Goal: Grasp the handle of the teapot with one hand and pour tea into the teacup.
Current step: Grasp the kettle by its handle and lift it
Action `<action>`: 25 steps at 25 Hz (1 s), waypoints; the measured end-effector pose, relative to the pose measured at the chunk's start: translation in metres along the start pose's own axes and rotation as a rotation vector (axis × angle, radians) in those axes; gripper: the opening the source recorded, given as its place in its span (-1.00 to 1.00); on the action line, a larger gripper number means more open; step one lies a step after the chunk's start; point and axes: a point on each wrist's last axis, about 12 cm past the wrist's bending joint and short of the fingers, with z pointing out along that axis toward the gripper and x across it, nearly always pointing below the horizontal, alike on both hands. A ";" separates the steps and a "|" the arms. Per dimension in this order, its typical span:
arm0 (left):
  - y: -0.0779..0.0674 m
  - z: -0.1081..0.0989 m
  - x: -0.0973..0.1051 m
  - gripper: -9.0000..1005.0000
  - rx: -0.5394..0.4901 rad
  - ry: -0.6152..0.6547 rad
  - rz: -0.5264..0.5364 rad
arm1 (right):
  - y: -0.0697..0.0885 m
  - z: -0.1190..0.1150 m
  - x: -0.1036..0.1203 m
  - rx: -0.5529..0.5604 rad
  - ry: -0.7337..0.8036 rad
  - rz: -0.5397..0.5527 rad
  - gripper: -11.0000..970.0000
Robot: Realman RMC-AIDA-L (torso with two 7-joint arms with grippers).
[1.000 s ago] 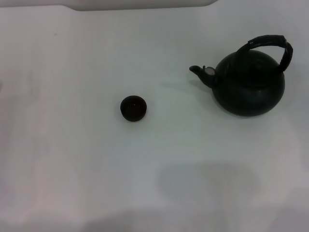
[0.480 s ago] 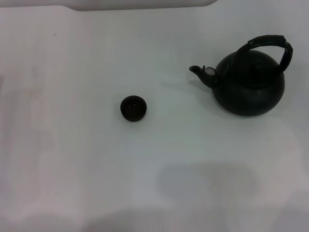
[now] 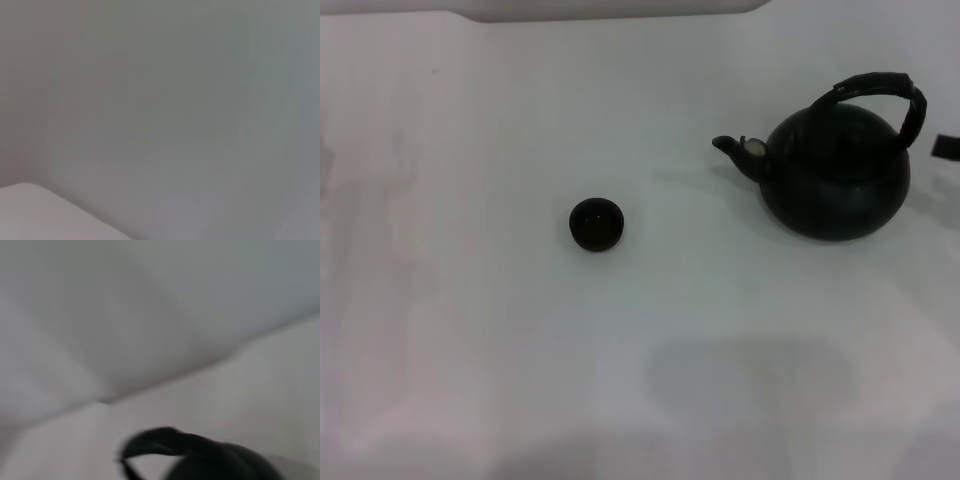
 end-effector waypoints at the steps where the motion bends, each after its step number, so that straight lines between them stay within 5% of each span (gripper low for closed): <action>1: 0.000 0.000 0.000 0.77 0.000 0.001 0.000 | -0.001 -0.002 0.003 -0.041 -0.021 0.004 0.70; 11: -0.001 0.002 -0.001 0.77 0.004 0.000 0.001 | -0.007 -0.007 0.015 -0.100 -0.047 0.013 0.71; 25: -0.001 0.001 0.000 0.77 0.003 -0.002 -0.001 | 0.009 0.013 0.018 -0.202 0.049 -0.037 0.70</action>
